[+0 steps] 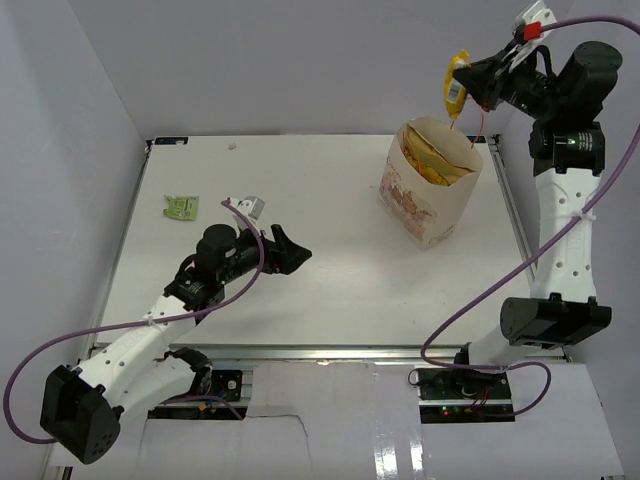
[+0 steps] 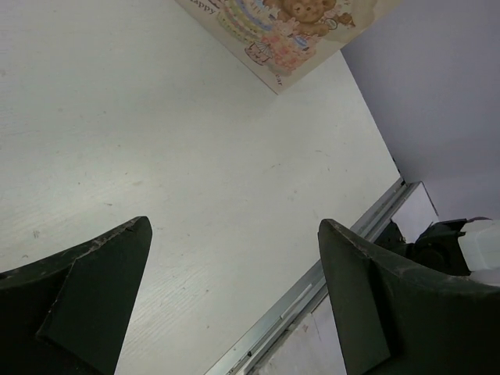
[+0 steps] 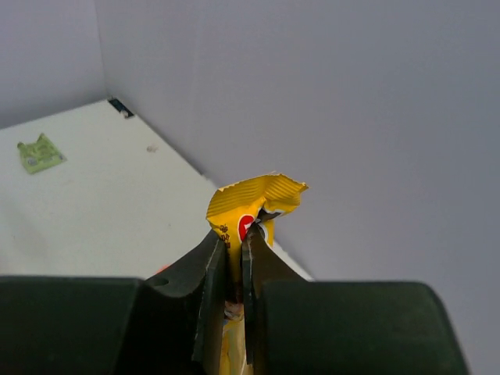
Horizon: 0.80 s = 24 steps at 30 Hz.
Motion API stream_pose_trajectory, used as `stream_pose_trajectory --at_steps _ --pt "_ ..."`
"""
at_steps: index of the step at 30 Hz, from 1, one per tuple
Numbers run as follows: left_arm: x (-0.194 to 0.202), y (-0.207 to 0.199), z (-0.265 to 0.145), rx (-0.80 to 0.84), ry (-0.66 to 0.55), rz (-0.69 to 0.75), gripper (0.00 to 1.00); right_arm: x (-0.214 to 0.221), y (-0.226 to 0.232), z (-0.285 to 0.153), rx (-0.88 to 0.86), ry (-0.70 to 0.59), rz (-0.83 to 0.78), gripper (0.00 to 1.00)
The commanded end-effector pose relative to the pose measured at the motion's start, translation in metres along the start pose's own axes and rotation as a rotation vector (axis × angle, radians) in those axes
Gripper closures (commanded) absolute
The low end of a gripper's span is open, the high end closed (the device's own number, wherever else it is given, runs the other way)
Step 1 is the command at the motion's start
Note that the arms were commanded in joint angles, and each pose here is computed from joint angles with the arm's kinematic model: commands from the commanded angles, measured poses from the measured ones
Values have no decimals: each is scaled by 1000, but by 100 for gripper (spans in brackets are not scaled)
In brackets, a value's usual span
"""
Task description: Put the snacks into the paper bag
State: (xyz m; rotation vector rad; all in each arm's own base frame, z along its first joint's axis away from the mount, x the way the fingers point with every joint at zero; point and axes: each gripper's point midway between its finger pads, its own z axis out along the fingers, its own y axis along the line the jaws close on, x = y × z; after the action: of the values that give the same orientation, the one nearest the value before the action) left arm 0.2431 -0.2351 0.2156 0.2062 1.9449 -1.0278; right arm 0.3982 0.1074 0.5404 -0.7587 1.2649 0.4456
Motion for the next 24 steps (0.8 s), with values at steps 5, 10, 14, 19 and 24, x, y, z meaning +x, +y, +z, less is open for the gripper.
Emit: stream_pose_trajectory --at_steps 5,10,14,19,24 --pt "-8 43 -3 -246 -41 -113 2 130 -4 17 -126 183 92 88" --pt "-18 68 -5 -356 -59 -229 2 182 1 20 -172 270 133 87" --pt "-30 96 -10 -447 -93 -326 2 211 8 18 -177 328 158 84" --pt "-48 152 -24 -623 -145 -482 2 210 11 14 -165 337 150 62" --pt "-60 232 -52 -1004 -204 -671 7 181 9 7 -131 308 117 50"
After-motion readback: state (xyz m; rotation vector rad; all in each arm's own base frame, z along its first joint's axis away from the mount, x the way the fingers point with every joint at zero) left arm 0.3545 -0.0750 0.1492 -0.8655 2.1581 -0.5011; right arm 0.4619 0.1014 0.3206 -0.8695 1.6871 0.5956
